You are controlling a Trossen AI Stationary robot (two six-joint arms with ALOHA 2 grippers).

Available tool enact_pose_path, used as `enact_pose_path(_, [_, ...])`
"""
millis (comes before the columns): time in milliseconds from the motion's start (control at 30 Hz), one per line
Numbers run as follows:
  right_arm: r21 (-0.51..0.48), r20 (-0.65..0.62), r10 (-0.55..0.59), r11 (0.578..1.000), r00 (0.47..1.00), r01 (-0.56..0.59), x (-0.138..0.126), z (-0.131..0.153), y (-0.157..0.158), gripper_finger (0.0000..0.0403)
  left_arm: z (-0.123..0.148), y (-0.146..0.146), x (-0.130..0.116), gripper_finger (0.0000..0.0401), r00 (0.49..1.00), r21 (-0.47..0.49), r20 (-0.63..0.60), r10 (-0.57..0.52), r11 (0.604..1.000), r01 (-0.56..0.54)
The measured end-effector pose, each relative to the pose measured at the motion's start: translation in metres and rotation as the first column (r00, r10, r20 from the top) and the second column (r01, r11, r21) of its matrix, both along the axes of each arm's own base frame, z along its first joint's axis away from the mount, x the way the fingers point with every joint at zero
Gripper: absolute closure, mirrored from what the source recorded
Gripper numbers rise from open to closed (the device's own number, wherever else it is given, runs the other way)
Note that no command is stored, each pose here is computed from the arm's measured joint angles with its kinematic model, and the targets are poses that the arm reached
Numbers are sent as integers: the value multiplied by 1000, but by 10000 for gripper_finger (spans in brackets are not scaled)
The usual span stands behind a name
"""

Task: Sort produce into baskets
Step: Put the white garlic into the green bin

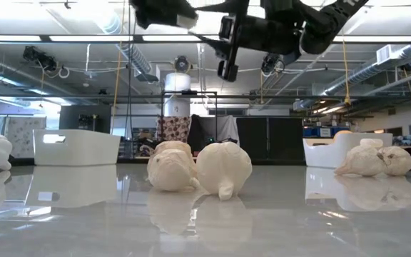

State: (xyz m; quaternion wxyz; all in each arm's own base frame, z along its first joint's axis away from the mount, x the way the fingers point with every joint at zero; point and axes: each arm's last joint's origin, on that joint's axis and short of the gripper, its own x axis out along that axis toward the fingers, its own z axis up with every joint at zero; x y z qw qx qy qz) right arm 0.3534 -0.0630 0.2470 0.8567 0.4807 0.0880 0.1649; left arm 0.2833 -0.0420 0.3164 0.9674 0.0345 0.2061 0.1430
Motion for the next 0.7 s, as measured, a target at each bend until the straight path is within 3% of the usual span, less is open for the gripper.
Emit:
enact_pose_path(100, [-2,-1,-33,999,999,33,-2,0,-11,191,-6,1,-10,203,994,-77,-75,75,994,-81])
enact_pose_path(300, [-18,-48,-67,998,997,66,-7,-6,-30,167,-14,7,-31,203,956,-243,-199,218,934,-263])
enact_pose_path(533, [-35,-173,-140,990,975,136,-15,-19,-51,165,-15,-5,-58,203,926,-441,-324,195,834,-330])
enact_pose_path(700, [-39,-215,-139,990,967,134,-17,-24,-52,165,-18,-14,-86,204,860,-509,-492,135,757,-410])
